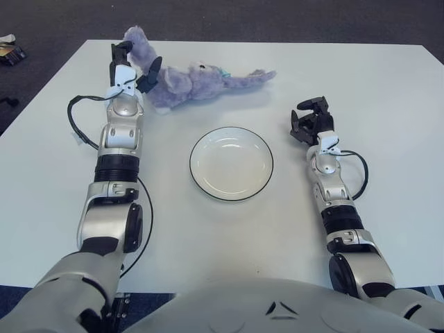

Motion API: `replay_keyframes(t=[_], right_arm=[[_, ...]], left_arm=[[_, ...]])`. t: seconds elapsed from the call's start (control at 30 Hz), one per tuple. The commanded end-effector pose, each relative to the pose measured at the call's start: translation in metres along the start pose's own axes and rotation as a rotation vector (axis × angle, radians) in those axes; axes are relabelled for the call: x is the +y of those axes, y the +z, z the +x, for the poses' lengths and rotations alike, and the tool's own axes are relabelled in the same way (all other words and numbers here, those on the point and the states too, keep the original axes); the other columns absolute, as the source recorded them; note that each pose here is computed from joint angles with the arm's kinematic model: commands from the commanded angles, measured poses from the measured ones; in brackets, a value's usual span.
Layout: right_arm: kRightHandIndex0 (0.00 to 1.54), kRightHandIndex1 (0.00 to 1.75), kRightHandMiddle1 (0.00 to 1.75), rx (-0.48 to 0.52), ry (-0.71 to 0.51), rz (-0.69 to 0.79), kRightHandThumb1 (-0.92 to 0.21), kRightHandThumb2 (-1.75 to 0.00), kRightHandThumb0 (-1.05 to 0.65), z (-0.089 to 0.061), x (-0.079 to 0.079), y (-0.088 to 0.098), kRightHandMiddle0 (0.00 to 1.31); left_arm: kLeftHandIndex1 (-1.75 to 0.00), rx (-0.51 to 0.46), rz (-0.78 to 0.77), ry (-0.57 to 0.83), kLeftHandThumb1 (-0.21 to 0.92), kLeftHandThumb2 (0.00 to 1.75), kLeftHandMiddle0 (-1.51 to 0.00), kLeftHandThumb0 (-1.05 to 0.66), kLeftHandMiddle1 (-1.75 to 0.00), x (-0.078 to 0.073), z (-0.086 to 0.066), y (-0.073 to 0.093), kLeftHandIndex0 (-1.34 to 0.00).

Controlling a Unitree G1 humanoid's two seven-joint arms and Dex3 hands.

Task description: Put the doll into the plate.

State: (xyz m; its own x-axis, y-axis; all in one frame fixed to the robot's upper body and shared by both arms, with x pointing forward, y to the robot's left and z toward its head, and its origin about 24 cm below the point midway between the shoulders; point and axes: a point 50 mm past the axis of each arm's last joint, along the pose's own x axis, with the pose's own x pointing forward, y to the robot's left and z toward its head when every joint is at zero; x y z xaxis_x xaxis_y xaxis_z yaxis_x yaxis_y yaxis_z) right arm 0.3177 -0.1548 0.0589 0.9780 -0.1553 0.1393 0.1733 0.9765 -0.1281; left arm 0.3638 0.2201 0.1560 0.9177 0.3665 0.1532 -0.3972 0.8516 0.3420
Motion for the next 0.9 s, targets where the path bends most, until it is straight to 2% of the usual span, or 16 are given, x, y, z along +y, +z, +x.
replay_keyframes(t=[0.0, 0.3, 0.43, 0.67, 0.7, 0.77, 0.87], right_arm=[[0.44, 1.68, 1.74, 0.102, 0.007, -0.031, -0.65, -0.91, -0.01, -0.0099, -0.0021, -0.0220, 0.13], [0.45, 1.67, 1.74, 0.103, 0.009, -0.029, -0.64, -0.92, -0.01, -0.0095, -0.0012, -0.0227, 0.13], [0.45, 1.67, 1.75, 0.103, 0.008, -0.031, -0.64, -0.93, -0.01, -0.0095, -0.0013, -0.0229, 0.14], [0.45, 1.67, 1.74, 0.105, 0.007, -0.038, -0.63, -0.93, -0.01, -0.0094, -0.0012, -0.0233, 0.14], [0.45, 1.67, 1.74, 0.105, 0.006, -0.040, -0.63, -0.93, -0.01, -0.0094, -0.0012, -0.0234, 0.14], [0.45, 1.67, 1.74, 0.106, 0.005, -0.044, -0.63, -0.93, -0.01, -0.0094, -0.0012, -0.0236, 0.14], [0.45, 1.67, 1.74, 0.106, 0.003, -0.049, -0.63, -0.93, -0.01, -0.0094, -0.0011, -0.0237, 0.14]], left_arm=[[-0.69, -0.010, -0.002, 0.053, 0.92, 0.35, 0.00, -0.95, -0.45, -0.0008, 0.0004, 0.0056, 0.00], [-0.55, 0.018, -0.054, 0.113, 0.92, 0.29, 0.00, -0.88, -0.51, 0.0002, 0.0028, -0.0017, 0.00], [-0.45, -0.008, -0.134, 0.185, 0.91, 0.28, 0.00, -0.81, -0.60, -0.0027, 0.0025, 0.0007, 0.00], [-0.35, -0.052, -0.145, 0.284, 0.89, 0.28, 0.00, -0.78, -0.66, -0.0049, 0.0015, 0.0009, 0.00], [-0.34, -0.063, -0.153, 0.303, 0.89, 0.28, 0.00, -0.78, -0.66, -0.0055, 0.0011, 0.0010, 0.00], [-0.47, -0.084, -0.176, 0.337, 0.87, 0.28, 0.00, -0.76, -0.73, -0.0068, 0.0003, 0.0014, 0.00], [-0.56, -0.108, -0.213, 0.377, 0.86, 0.29, 0.00, -0.77, -0.78, -0.0082, -0.0004, 0.0022, 0.00]])
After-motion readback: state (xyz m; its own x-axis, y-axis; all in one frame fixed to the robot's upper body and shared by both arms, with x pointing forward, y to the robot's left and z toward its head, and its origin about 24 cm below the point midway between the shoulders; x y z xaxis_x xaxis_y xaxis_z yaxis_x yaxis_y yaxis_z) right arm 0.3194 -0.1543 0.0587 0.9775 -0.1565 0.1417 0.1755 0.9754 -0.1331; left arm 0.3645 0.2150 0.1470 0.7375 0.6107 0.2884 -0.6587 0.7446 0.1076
